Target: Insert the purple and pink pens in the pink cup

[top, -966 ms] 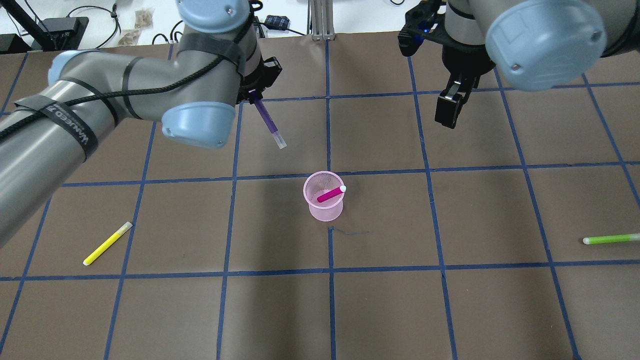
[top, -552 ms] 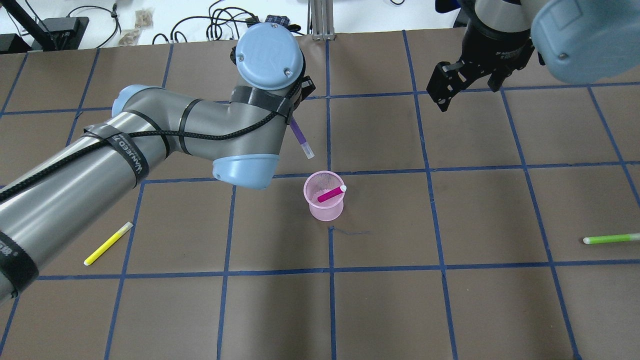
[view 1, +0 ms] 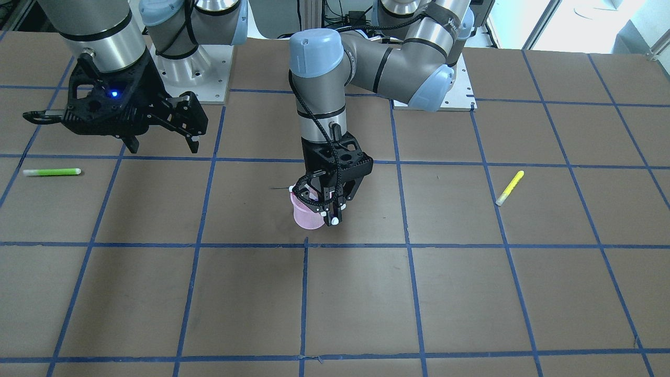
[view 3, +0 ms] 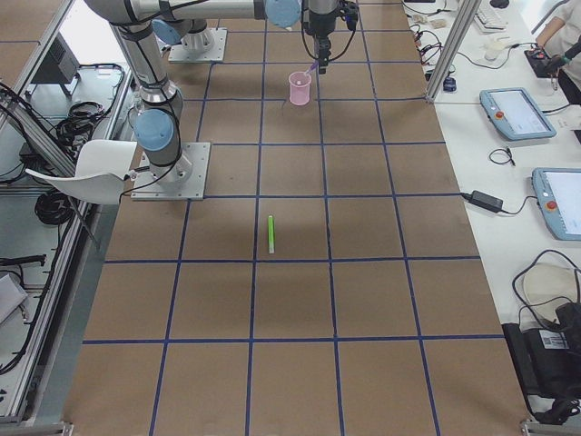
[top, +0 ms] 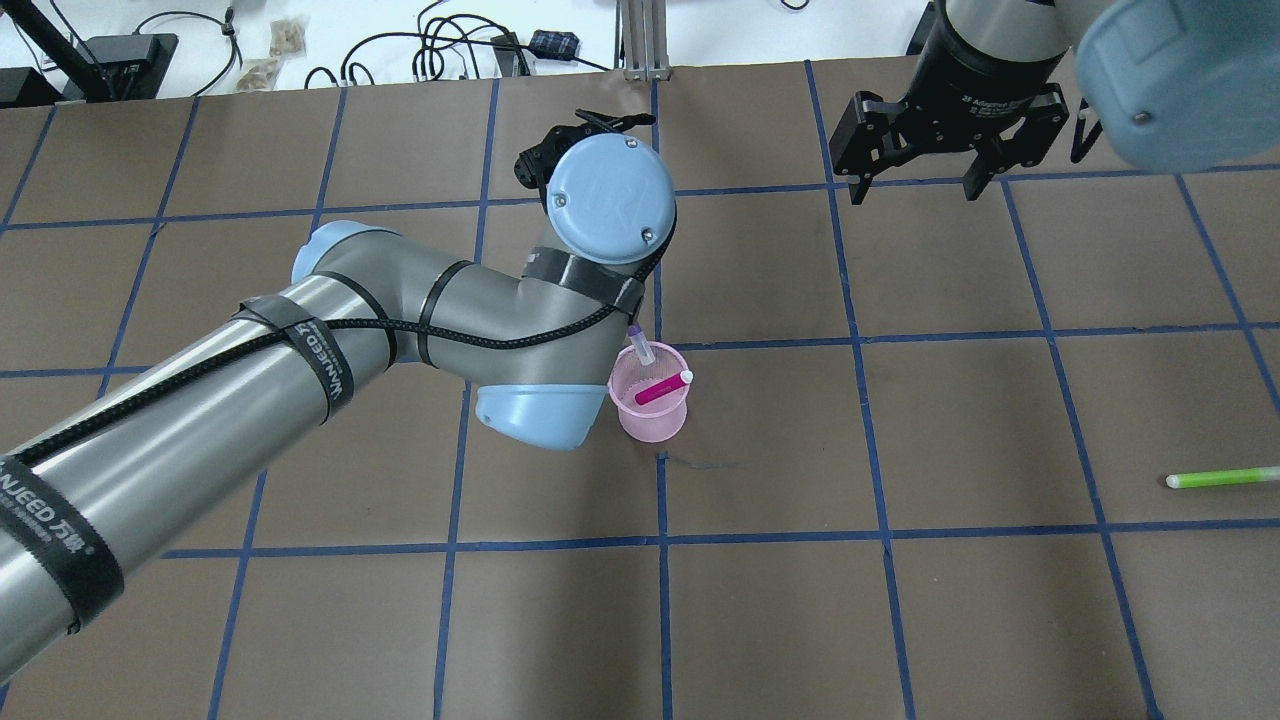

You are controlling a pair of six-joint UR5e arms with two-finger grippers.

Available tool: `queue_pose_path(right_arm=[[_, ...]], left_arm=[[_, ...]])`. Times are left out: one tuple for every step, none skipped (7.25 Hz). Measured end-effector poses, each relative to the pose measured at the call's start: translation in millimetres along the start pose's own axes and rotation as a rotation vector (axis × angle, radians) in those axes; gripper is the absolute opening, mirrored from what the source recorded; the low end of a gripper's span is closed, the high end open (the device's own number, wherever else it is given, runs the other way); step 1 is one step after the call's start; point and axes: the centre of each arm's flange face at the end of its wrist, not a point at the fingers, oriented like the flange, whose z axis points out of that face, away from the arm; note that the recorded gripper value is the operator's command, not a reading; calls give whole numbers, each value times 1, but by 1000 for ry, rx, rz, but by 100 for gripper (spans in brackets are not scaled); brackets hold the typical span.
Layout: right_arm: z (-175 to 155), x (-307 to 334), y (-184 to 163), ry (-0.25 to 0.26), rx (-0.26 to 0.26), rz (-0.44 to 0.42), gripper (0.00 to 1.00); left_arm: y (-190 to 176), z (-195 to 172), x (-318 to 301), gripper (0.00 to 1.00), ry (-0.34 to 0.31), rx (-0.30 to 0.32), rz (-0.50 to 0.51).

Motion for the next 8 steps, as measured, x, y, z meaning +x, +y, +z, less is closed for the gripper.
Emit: queue_pose_path(right_arm=[[0, 0, 0, 0, 1, 2, 100], [0, 0, -1, 0, 1, 3, 100], [0, 0, -1, 1, 1, 4, 100], [0, 0, 0, 1, 0, 4, 100], [0, 0, 0, 1, 0, 3, 100], [1, 0, -1, 1, 0, 3, 100], [1, 0, -1, 1, -1, 3, 100], [1, 0, -1, 1, -2, 2, 100]], left_arm=[[7, 0, 1, 0, -8, 1, 12], [14, 1, 1, 0, -12, -1, 22], [20, 3, 1, 0, -16, -6, 31], [23, 4, 0, 0, -21, -9, 36], [25, 5, 0, 0, -24, -10, 38], [27, 7, -1, 0, -28, -12, 40], [30, 9, -2, 0, -34, -16, 43], [35, 11, -3, 0, -38, -21, 46]])
